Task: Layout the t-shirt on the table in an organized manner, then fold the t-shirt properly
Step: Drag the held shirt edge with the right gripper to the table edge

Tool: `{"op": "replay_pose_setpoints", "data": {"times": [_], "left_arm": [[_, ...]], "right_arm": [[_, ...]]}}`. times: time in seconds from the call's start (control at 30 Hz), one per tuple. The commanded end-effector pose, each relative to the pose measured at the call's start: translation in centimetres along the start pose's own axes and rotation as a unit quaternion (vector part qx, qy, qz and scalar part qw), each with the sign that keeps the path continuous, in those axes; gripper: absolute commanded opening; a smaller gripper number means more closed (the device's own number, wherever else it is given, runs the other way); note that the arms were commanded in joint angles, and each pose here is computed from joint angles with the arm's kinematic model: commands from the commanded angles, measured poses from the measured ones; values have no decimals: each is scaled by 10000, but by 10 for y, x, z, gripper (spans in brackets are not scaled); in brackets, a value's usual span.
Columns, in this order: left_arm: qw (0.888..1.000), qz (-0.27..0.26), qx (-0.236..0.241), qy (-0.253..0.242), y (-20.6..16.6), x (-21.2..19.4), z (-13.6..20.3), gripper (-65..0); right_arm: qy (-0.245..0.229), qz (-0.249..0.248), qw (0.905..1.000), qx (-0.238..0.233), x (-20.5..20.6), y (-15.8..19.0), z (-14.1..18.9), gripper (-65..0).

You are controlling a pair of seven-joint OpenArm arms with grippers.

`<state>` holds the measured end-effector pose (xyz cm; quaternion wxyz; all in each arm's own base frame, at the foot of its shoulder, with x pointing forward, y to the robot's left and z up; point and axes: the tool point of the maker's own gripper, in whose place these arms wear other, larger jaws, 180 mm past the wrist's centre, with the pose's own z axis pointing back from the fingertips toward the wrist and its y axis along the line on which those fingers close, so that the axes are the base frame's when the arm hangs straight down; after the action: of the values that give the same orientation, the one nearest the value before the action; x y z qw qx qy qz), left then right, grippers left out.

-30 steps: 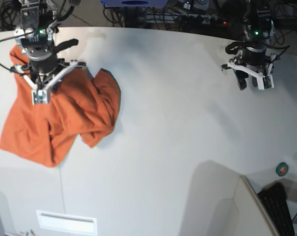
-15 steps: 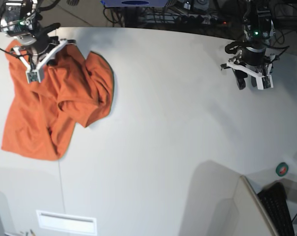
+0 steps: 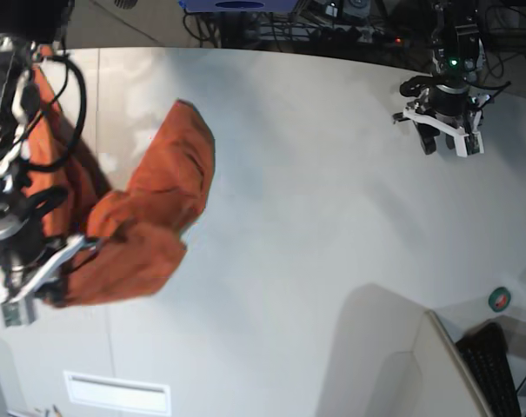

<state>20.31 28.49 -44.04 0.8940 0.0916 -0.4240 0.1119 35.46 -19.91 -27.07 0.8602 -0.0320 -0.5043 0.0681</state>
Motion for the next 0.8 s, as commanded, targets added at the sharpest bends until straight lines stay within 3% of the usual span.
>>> {"op": "replay_pose_setpoints", "data": {"times": [0.0,0.13,0.3,0.43,0.6,0.63,0.7,0.77], "left_arm": [[9999,-11,18,-157,2,9,2,-397],[10000,-35,-10,-88,0,2,6,-398],[9999,104,20,8,-3,-9,9,-398],[9999,125,33,98,-2,-17,12,-398],[9996,249,22,133,-9,-23,15,-398],[9996,247,14,135,-9,-23,15,-398],[9995,270,-14,141,-13,-23,16,-398],[9995,265,-36,146,-15,-24,16,-398]], "right_arm": [[-157,-35,9994,-317,19,-27,-3,-650],[-129,-479,9930,-1073,38,-114,-18,-650],[2,-1186,9776,-1741,18,-208,-26,-650],[51,-1895,9590,-2105,-33,-262,-34,-650],[646,-2748,9323,-2261,-125,-281,-44,-650],[732,-2872,9275,-2279,-136,-282,-43,-587],[742,-3074,9185,-2372,-147,-287,-36,-380],[901,-2989,9186,-2422,-164,-284,-23,-239]]}}
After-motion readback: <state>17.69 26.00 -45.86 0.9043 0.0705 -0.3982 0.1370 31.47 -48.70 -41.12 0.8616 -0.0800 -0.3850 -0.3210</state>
